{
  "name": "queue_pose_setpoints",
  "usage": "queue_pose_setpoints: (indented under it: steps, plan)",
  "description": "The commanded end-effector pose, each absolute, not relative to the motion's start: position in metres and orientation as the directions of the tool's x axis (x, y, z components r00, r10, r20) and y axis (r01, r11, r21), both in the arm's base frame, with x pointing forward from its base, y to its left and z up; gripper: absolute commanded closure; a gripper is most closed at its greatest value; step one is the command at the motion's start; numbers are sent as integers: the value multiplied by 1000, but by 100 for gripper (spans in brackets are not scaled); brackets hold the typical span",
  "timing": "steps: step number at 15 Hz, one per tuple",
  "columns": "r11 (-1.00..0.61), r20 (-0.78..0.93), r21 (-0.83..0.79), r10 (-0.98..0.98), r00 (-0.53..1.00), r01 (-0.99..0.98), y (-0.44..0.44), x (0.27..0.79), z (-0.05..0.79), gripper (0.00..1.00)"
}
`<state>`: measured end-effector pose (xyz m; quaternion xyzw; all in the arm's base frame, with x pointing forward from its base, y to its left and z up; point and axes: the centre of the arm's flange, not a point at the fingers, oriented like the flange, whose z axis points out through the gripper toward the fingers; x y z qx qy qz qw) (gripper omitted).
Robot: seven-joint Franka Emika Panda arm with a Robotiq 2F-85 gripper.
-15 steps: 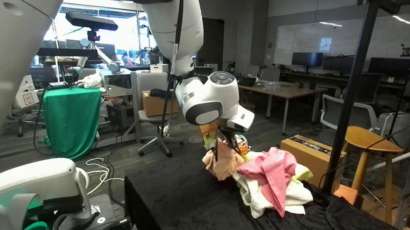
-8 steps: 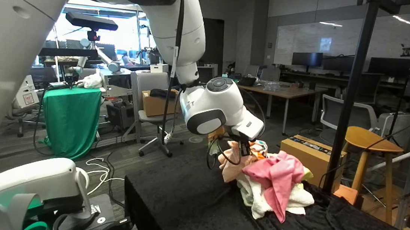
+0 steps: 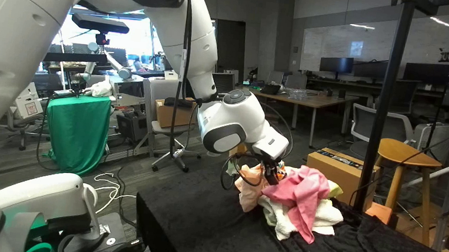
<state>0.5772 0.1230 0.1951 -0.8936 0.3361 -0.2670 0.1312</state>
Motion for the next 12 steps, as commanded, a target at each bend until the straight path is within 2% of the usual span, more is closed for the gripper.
queue_pose_setpoints:
  steps: [1,8,12]
  plan:
    - [-740,394,-397,-671,628,-542,136,577,204,0]
    - [-848,396,-344,-521,757,-403,162,543,229,0]
    - [-910,293,-280,-385,875,-306,177,520,261,0]
